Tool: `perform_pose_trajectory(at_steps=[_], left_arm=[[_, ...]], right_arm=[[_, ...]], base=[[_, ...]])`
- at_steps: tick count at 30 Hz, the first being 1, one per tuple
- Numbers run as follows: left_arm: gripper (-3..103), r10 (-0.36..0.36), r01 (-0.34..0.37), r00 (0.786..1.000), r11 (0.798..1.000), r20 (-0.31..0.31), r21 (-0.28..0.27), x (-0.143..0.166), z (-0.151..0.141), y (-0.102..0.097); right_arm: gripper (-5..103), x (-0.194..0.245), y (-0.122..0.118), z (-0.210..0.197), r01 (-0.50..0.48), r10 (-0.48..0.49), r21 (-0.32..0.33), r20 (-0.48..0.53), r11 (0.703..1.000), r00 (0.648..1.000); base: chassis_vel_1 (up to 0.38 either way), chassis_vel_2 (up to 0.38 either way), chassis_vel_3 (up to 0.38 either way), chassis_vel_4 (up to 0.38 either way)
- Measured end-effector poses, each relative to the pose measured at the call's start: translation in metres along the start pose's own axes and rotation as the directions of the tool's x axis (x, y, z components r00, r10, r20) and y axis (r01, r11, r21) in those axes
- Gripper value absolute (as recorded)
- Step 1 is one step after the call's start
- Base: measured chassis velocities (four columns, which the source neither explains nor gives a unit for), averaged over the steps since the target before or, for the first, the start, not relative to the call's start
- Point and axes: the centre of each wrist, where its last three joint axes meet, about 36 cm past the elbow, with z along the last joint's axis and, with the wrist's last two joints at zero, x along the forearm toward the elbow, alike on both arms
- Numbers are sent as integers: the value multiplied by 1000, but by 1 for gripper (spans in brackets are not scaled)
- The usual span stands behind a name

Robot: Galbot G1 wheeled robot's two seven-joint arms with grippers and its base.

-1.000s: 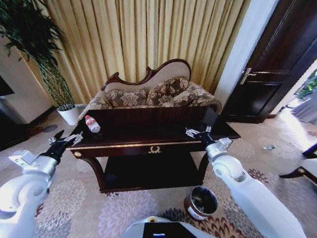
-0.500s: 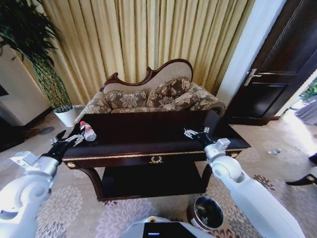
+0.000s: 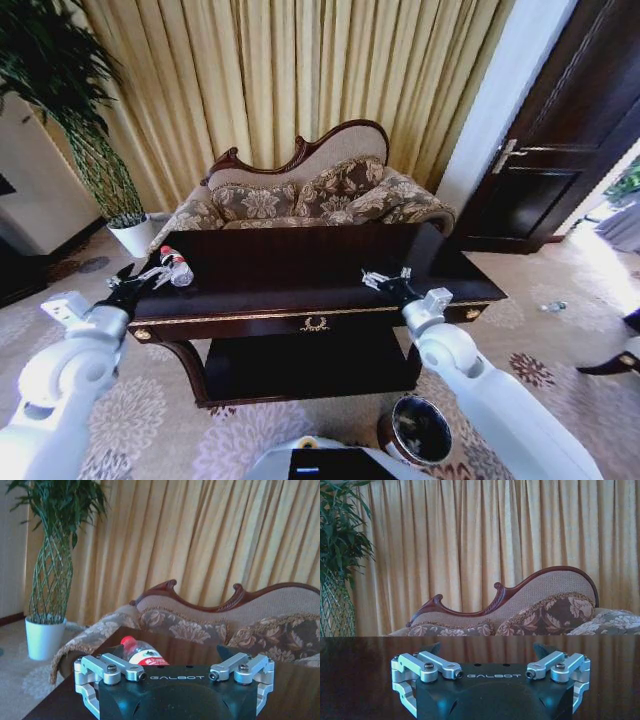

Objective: Move to the front of the table and place the trash on the table into the trash bin.

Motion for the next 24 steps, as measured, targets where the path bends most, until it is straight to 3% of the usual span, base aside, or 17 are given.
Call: perform_pose_trajectory(at_steps=[7, 10, 12, 21, 24], left_arm=[[100, -2, 2, 1000, 1000, -31, -1, -22, -6, -4], [100, -19, 19, 997, 1000, -74, 3, -30, -10, -15], [100, -42, 47, 992, 998, -122, 37, -36, -16, -26], [100, -71, 80, 984, 995, -163, 51, -52, -34, -49], [100, -115, 134, 967, 989, -226, 67, -62, -36, -57]], right_arm=[[100, -3, -4, -5, -1, 1, 14, 7, 1000, 1000], [100, -4, -6, -5, -4, 4, 18, 6, 1000, 1000], [100, -5, -6, -3, -4, 4, 17, 4, 1000, 1000], [100, -8, -5, 2, -4, 4, 11, -1, 1000, 1000], [100, -9, -5, 3, -5, 5, 10, -2, 1000, 1000]], base=[[0, 0, 0, 0], [0, 0, 0, 0], [0, 0, 0, 0], [0, 0, 0, 0], [0, 0, 0, 0]])
